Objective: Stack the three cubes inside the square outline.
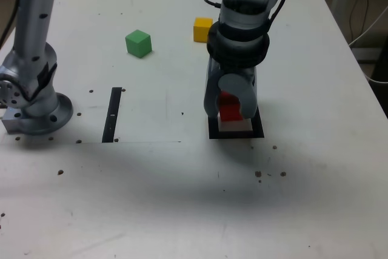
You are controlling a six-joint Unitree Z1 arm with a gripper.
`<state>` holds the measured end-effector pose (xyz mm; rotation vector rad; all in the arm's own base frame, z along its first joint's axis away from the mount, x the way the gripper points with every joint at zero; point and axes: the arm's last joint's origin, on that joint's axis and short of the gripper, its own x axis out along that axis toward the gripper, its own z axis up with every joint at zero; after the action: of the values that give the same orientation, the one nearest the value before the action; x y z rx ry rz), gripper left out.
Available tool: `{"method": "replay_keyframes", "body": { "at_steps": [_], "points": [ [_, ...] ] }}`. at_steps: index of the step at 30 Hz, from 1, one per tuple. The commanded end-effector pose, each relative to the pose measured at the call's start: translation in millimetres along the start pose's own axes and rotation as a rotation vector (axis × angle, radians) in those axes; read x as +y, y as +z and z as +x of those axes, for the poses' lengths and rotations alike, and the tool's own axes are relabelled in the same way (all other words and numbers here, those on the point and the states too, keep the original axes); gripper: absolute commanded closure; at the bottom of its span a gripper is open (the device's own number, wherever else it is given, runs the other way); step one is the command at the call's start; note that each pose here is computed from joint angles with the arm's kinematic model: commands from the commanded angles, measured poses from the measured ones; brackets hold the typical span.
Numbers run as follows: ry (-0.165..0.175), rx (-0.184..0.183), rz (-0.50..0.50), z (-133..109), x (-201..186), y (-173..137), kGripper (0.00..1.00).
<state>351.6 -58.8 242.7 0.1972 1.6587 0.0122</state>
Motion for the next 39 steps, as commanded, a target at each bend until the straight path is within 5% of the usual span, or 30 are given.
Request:
{"method": "replay_keyframes", "body": {
  "at_steps": [1, 13, 28, 32, 39],
  "points": [
    [0.004, 0.004, -0.001, 3.5, -0.6, 2.9, 0.81],
    [0.016, 0.014, 0.001, 13.1, -1.6, 8.4, 0.73],
    [0.033, 0.02, -0.005, 13.7, 0.0, 6.8, 0.11],
    [0.04, 0.026, -0.014, 14.2, 1.1, 5.7, 0.02],
    [0.036, 0.029, -0.014, 13.7, 1.2, 4.5, 0.01]
  ]
}}
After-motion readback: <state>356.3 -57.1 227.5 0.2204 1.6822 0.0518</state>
